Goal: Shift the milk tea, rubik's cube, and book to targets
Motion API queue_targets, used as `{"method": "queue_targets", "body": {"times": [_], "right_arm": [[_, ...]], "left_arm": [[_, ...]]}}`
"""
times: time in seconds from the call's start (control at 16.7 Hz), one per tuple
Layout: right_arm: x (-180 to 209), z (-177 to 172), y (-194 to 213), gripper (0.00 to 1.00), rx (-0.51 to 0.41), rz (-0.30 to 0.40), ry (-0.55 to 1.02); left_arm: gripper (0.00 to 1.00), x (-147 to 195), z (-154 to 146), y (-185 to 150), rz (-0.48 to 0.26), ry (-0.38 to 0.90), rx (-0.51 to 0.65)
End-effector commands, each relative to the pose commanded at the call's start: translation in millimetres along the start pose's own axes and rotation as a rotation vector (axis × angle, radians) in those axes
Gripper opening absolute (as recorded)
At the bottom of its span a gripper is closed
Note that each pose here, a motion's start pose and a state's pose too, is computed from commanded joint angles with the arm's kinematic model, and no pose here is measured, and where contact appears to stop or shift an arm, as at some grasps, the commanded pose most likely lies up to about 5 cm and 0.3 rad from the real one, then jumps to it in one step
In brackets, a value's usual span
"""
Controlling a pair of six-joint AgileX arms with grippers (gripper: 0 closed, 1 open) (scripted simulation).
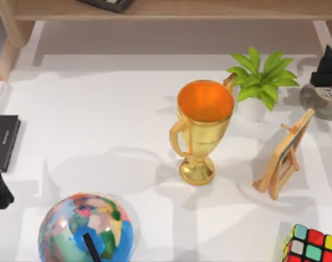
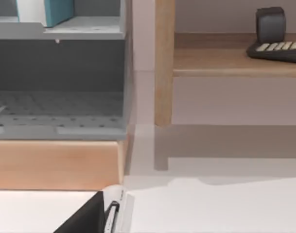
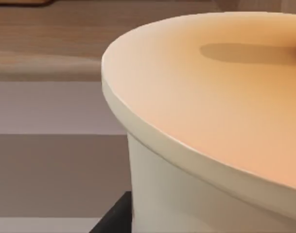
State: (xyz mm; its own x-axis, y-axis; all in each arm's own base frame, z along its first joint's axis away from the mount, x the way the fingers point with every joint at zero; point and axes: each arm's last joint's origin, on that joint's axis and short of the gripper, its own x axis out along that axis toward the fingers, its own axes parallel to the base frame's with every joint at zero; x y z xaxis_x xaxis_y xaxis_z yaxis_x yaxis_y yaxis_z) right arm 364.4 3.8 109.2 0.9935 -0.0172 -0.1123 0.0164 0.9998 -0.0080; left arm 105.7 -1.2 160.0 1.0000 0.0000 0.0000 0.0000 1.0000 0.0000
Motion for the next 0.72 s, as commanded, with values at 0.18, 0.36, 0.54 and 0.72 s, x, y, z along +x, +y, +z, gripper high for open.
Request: {"method": "queue_targets", "body": {"times": [0.18,0.36,0.54,0.72], "right_arm": [[0.0,0.0,0.0,0.00,0.000,0.000,0.000],[0.0,0.0,0.0,0.23,0.000,0.000,0.000],[0.0,0.0,0.0,0.45,0.000,0.000,0.000],[0.0,0.0,0.0,0.68,0.000,0.000,0.000]], "left_arm": [[1.00,0.0,0.0,0.0,0.000,0.000,0.000],[1.00,0.0,0.0,0.0,0.000,0.000,0.000],[1.00,0.0,0.0,0.0,0.000,0.000,0.000],[1.00,0.0,0.0,0.0,0.000,0.000,0.000]]}}
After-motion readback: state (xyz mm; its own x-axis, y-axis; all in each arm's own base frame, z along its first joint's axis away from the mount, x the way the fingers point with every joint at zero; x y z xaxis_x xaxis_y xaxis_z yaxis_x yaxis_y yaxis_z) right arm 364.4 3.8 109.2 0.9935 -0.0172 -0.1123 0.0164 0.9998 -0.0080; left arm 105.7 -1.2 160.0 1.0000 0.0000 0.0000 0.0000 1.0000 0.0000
